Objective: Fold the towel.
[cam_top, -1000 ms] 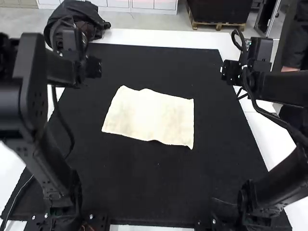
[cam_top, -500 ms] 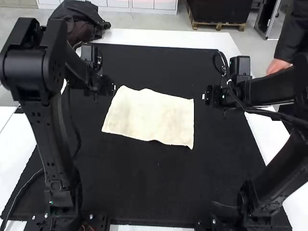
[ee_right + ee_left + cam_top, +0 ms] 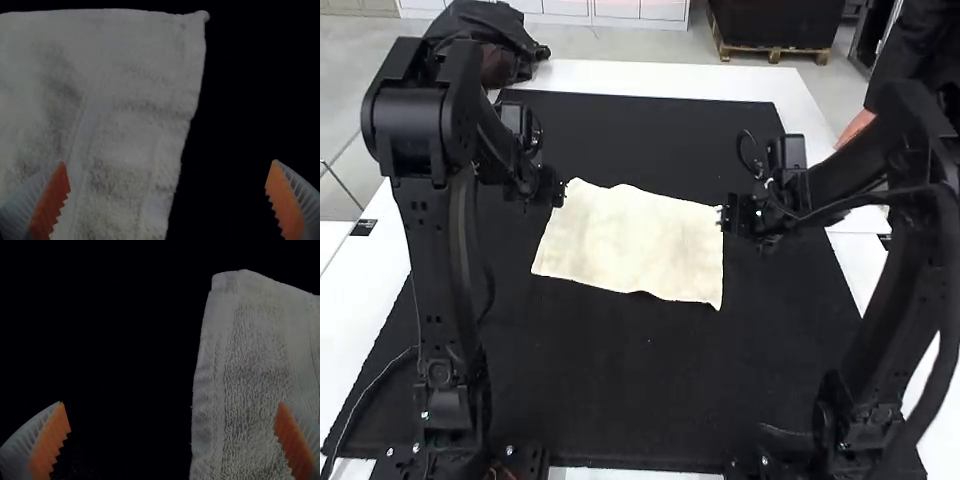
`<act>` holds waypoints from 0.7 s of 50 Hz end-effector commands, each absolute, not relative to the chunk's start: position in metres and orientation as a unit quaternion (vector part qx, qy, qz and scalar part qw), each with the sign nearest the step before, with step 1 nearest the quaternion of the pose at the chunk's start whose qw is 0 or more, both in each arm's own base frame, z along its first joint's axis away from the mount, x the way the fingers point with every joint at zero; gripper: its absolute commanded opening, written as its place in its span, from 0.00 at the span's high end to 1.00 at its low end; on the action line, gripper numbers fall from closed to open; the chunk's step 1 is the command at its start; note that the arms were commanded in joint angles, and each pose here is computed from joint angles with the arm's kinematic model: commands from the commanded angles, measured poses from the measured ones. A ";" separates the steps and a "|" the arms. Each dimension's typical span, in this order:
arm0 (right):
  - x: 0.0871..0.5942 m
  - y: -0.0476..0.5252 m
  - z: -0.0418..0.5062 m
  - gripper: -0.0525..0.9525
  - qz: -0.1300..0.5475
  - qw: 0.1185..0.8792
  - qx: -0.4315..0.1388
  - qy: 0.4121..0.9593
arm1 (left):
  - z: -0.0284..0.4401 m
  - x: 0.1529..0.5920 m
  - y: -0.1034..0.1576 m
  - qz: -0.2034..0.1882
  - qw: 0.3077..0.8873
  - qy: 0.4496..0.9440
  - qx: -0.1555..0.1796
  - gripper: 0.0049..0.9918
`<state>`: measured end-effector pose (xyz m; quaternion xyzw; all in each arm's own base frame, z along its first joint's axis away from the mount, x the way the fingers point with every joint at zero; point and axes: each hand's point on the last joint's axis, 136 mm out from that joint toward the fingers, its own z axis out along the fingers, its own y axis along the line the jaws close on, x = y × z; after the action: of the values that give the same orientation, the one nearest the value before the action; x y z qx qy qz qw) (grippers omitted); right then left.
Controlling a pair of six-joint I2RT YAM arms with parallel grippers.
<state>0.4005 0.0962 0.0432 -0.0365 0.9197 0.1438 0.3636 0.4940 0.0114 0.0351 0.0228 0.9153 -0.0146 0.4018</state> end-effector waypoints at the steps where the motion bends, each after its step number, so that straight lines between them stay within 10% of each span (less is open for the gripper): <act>1: 0.414 0.111 0.052 0.04 0.160 0.377 -0.031 0.912 | 0.046 0.509 0.000 -0.026 0.419 0.906 0.042 0.03; 35: 0.443 0.119 0.017 0.04 0.157 0.360 -0.032 0.919 | 0.022 0.533 -0.009 -0.029 0.409 0.910 0.060 0.03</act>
<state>0.4330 0.1143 0.0128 -0.0329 0.9230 0.1539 0.3510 0.5209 -0.0051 0.0169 0.0480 0.9158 -0.0269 0.3978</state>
